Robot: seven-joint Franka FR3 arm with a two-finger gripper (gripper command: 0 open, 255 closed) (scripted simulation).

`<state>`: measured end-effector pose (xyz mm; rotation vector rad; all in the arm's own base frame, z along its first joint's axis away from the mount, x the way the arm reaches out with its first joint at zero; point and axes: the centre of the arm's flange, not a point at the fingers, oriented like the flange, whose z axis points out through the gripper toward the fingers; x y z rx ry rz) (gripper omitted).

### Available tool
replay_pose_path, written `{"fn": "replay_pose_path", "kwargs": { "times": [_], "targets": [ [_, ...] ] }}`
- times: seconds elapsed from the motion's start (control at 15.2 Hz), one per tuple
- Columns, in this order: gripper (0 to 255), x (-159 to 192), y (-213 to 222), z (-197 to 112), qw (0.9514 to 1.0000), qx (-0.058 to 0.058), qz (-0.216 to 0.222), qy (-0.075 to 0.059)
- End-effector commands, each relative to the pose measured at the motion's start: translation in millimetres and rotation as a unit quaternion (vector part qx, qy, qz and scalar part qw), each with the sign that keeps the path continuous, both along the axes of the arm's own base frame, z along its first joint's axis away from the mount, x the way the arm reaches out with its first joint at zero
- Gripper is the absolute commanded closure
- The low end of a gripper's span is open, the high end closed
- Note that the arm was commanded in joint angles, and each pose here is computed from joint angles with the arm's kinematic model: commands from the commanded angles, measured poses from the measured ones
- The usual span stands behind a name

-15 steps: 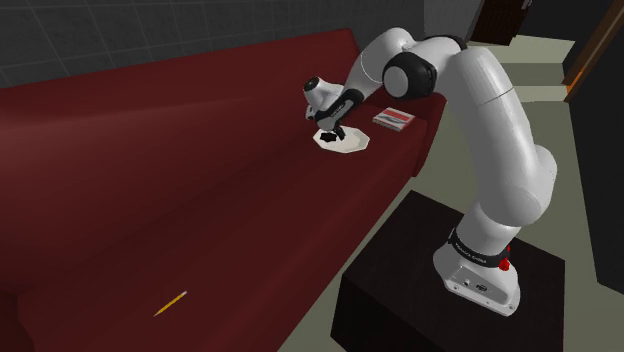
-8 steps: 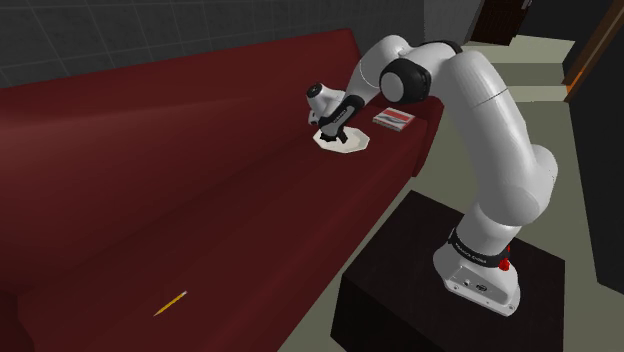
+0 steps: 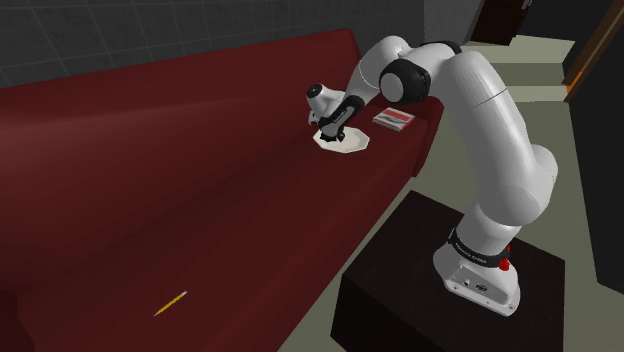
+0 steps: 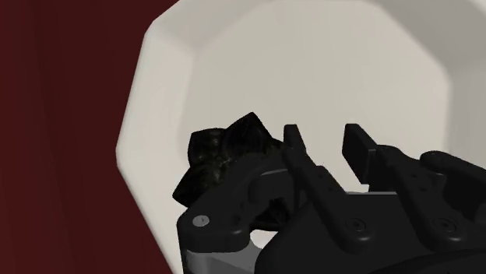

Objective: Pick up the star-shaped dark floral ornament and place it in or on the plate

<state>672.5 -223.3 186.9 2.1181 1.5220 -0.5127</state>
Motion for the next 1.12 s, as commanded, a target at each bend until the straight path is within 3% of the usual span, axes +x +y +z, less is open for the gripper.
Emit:
{"fn": "replay_pose_path", "kwargs": {
  "times": [0.0, 0.46, 0.53, 0.66, 0.86, 0.92, 1.06],
  "targets": [
    [255, 0, 0, 0, 1.0, 0.0, 0.0, 0.0],
    [255, 0, 0, 0, 1.0, 0.0, 0.0, 0.0],
    [0, 0, 0, 0, 1.0, 0.0, 0.0, 0.0],
    [0, 20, -31, 22, 0.9971, 0.071, 0.025, 0.01],
    [0, 53, -80, 46, 0.9821, 0.176, 0.061, 0.026],
    [0, 59, -87, 48, 0.9786, 0.192, 0.067, 0.028],
    [0, 58, -90, 38, 0.9786, 0.192, 0.067, 0.028]
  ]
}}
